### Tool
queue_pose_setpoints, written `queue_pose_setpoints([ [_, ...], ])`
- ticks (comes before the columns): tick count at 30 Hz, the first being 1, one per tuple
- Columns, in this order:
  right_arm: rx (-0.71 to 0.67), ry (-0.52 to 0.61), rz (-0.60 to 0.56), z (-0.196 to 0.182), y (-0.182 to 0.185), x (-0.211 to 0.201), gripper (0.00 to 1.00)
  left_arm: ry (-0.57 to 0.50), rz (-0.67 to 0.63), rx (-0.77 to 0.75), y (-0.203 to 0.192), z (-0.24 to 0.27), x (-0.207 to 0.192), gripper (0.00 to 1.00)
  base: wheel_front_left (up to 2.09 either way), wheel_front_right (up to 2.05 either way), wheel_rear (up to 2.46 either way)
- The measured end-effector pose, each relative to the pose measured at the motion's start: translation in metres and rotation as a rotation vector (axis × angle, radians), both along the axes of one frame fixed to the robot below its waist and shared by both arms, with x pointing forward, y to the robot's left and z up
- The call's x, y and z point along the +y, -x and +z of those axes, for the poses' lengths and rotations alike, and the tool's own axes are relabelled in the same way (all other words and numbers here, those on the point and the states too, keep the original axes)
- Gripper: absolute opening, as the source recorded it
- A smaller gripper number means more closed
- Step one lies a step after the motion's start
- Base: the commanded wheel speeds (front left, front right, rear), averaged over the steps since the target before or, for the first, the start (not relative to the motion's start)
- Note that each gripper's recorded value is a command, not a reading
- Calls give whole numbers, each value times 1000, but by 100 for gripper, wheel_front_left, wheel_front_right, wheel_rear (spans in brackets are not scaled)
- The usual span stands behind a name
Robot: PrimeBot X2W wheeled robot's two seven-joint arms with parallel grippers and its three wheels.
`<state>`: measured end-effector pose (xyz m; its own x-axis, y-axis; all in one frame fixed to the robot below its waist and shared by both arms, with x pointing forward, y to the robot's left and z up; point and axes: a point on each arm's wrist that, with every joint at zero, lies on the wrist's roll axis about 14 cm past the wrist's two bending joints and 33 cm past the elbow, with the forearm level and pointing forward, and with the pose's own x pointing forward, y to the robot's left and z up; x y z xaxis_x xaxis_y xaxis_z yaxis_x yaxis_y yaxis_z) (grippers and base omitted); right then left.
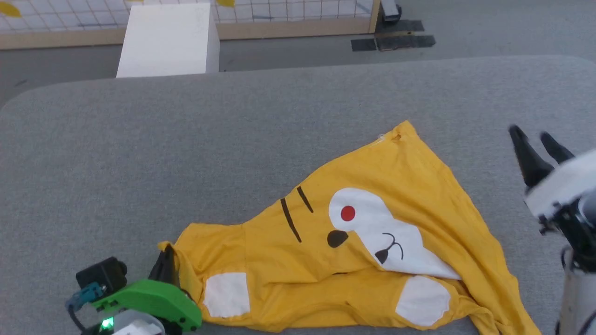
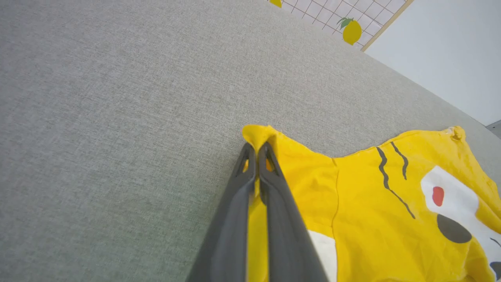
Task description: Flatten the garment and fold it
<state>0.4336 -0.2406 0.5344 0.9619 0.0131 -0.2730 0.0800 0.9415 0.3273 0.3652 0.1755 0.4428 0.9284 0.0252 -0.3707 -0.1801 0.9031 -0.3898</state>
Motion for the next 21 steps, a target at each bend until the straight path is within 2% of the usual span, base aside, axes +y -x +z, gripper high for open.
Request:
queue_pose_setpoints([
  [3,40,61,82,-3,-32,23,100,1,-11,-15,-7,4,-2,0,0,0,0],
  [4,95,171,144,-10,-52,33,100,-9,-17,-22,-11,5,-3,0,0,0,0],
  [6,158,305,197,-20,-67,38,100,-12,-29,-30,-13,7,-5,0,0,0,0],
  [9,276,378,260,-41,-87,51,100,-7,-30,-28,-16,4,-6,0,0,0,0],
  [11,367,468,312,-60,-96,59,100,-1,-18,-20,-17,0,-4,0,0,0,0],
  [17,557,554,404,-111,-112,77,100,-5,40,35,-13,-20,10,0,0,0,0],
  [21,682,583,447,-150,-109,81,100,-7,76,57,-11,-30,19,0,0,0,0],
])
